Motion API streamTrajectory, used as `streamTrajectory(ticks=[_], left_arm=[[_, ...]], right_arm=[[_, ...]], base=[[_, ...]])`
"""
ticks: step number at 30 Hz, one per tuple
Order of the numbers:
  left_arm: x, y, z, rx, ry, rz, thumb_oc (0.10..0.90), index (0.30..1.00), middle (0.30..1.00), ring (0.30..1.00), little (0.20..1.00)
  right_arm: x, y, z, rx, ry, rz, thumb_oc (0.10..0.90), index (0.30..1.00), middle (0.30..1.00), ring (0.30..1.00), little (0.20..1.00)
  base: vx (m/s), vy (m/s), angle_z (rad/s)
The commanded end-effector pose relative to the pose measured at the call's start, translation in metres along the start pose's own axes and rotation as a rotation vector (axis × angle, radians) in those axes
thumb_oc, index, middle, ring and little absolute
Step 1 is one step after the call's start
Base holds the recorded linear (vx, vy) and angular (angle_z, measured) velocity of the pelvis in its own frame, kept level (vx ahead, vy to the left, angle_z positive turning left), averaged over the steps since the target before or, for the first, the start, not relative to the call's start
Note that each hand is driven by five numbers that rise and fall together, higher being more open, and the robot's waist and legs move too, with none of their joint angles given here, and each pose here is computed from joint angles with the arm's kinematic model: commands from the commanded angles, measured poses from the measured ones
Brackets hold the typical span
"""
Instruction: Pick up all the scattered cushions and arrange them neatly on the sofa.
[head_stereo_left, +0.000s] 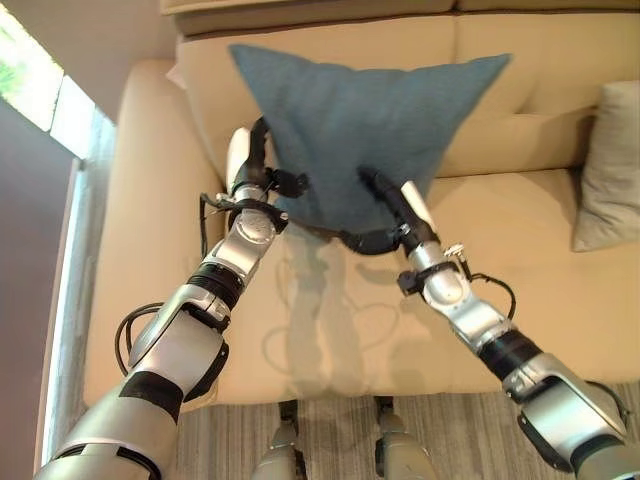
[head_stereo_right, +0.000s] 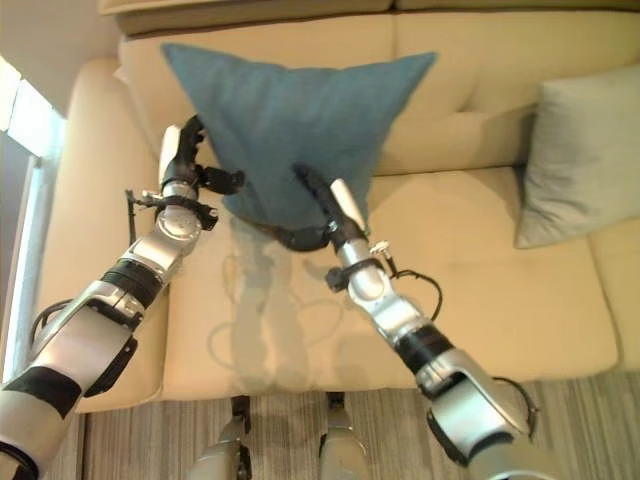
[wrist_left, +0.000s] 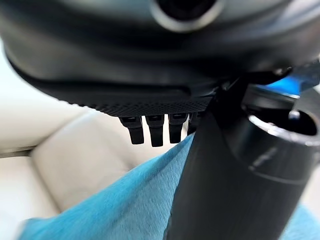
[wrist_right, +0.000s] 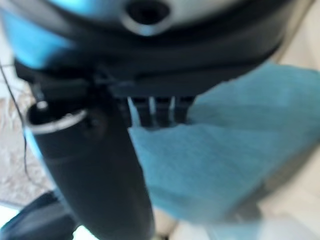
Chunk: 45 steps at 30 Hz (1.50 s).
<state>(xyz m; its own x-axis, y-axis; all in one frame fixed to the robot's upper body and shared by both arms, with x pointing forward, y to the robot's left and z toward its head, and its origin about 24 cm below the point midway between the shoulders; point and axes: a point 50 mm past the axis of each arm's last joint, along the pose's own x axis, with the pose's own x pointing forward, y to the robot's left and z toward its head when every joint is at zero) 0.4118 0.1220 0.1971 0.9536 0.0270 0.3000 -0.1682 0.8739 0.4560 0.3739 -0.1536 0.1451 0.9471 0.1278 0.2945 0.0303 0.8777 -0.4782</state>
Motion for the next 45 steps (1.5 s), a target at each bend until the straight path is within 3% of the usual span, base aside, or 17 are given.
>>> streamTrajectory(ticks=[1, 10, 12, 18, 21, 23, 24, 26, 27, 28, 29, 31, 32, 34, 35, 39, 45], left_arm=[[0.014, 0.028, 0.077, 0.052, -0.358, 0.048, 0.8, 0.9, 0.9, 0.9, 0.9], [-0.007, 0.051, 0.045, 0.004, -0.37, 0.028, 0.8, 0.9, 0.9, 0.9, 0.9], [-0.03, 0.069, 0.004, 0.035, -0.308, 0.0, 0.8, 0.9, 0.9, 0.9, 0.9], [-0.063, 0.088, -0.048, 0.039, -0.177, 0.035, 0.8, 0.9, 0.9, 0.9, 0.9], [-0.113, 0.093, -0.107, -0.143, 0.035, 0.14, 0.8, 0.9, 0.9, 0.9, 0.9], [-0.129, 0.089, -0.126, -0.137, 0.113, 0.193, 0.8, 0.9, 0.9, 0.9, 0.9], [-0.162, 0.081, -0.159, -0.101, 0.268, 0.23, 0.8, 0.9, 0.9, 0.9, 0.9], [-0.179, 0.076, -0.175, -0.092, 0.348, 0.223, 0.8, 0.9, 0.9, 0.9, 0.9], [-0.225, 0.062, -0.211, -0.175, 0.577, 0.228, 0.8, 0.9, 0.9, 0.9, 0.9], [-0.246, 0.054, -0.225, -0.201, 0.677, 0.214, 0.8, 0.9, 0.9, 0.9, 0.9], [-0.246, 0.054, -0.225, -0.202, 0.678, 0.212, 0.8, 0.9, 0.9, 0.9, 0.9], [-0.288, 0.043, -0.246, -0.188, 0.854, 0.183, 0.8, 0.9, 0.9, 0.9, 0.9], [-0.333, 0.028, -0.263, -0.096, 1.042, 0.111, 0.8, 0.9, 0.9, 0.9, 0.9], [-0.378, 0.019, -0.273, -0.087, 1.249, 0.13, 0.8, 0.9, 0.9, 0.9, 0.9], [-0.42, 0.006, -0.273, -0.101, 1.421, 0.097, 0.8, 0.9, 0.9, 0.9, 0.9], [-0.448, 0.0, -0.27, -0.016, 1.52, 0.003, 0.8, 0.9, 0.9, 0.9, 0.9], [-0.447, 0.004, -0.271, 0.058, 1.52, 0.015, 0.8, 0.9, 0.9, 0.9, 0.9]], right_arm=[[0.032, -0.038, 0.066, 0.007, -0.246, -0.173, 0.8, 0.9, 0.9, 0.9, 0.9], [0.019, -0.065, 0.045, -0.01, -0.192, -0.251, 0.8, 0.9, 0.9, 0.9, 0.9], [-0.009, -0.064, 0.016, 0.01, -0.126, -0.226, 0.8, 0.9, 0.9, 0.9, 0.9], [-0.049, -0.069, -0.013, 0.043, -0.064, -0.22, 0.8, 0.9, 0.9, 0.9, 0.9], [-0.084, -0.086, -0.021, 0.141, -0.084, -0.321, 0.8, 0.9, 0.9, 0.9, 0.9], [-0.096, -0.091, -0.023, 0.156, -0.089, -0.339, 0.8, 0.9, 0.9, 0.9, 0.9], [-0.111, -0.101, -0.028, 0.129, -0.076, -0.38, 0.8, 0.9, 0.9, 0.9, 0.9], [-0.119, -0.105, -0.031, 0.101, -0.058, -0.383, 0.8, 0.9, 0.9, 0.9, 0.9], [-0.136, -0.11, -0.048, 0.046, 0.035, -0.403, 0.8, 0.9, 0.9, 0.9, 0.9], [-0.143, -0.111, -0.057, 0.039, 0.084, -0.411, 0.8, 0.9, 0.9, 0.9, 0.9], [-0.144, -0.111, -0.057, 0.038, 0.085, -0.411, 0.8, 0.9, 0.9, 0.9, 0.9], [-0.165, -0.111, -0.077, -0.038, 0.204, -0.43, 0.8, 0.9, 0.9, 0.9, 0.9], [-0.19, -0.111, -0.097, -0.175, 0.323, -0.418, 0.8, 0.9, 0.9, 0.9, 0.9], [-0.208, -0.102, -0.111, -0.144, 0.407, -0.414, 0.8, 0.9, 0.9, 0.9, 0.9], [-0.224, -0.085, -0.128, -0.074, 0.507, -0.41, 0.8, 0.9, 0.9, 0.9, 0.9], [-0.241, -0.066, -0.147, -0.051, 0.63, -0.385, 0.8, 0.9, 0.9, 0.9, 0.9], [-0.252, -0.033, -0.161, -0.001, 0.738, -0.352, 0.8, 0.9, 0.9, 0.9, 0.9]], base=[[0.05, -0.068, 0.23], [0.06, -0.038, 0.2], [0.14, -0.023, 0.14], [0.08, -0.025, 0.22], [0.03, -0.023, 0.09], [-0.01, -0.021, 0.0], [0.01, -0.03, 0.02], [-0.01, -0.036, -0.03], [-0.04, -0.051, -0.12], [-0.03, -0.045, -0.18], [-0.03, -0.032, -0.23], [-0.03, -0.075, -0.27], [-0.05, -0.125, -0.18], [-0.09, -0.162, -0.04], [-0.1, -0.151, -0.03], [-0.28, -0.117, -0.05], [-0.43, -0.066, 0.35]])
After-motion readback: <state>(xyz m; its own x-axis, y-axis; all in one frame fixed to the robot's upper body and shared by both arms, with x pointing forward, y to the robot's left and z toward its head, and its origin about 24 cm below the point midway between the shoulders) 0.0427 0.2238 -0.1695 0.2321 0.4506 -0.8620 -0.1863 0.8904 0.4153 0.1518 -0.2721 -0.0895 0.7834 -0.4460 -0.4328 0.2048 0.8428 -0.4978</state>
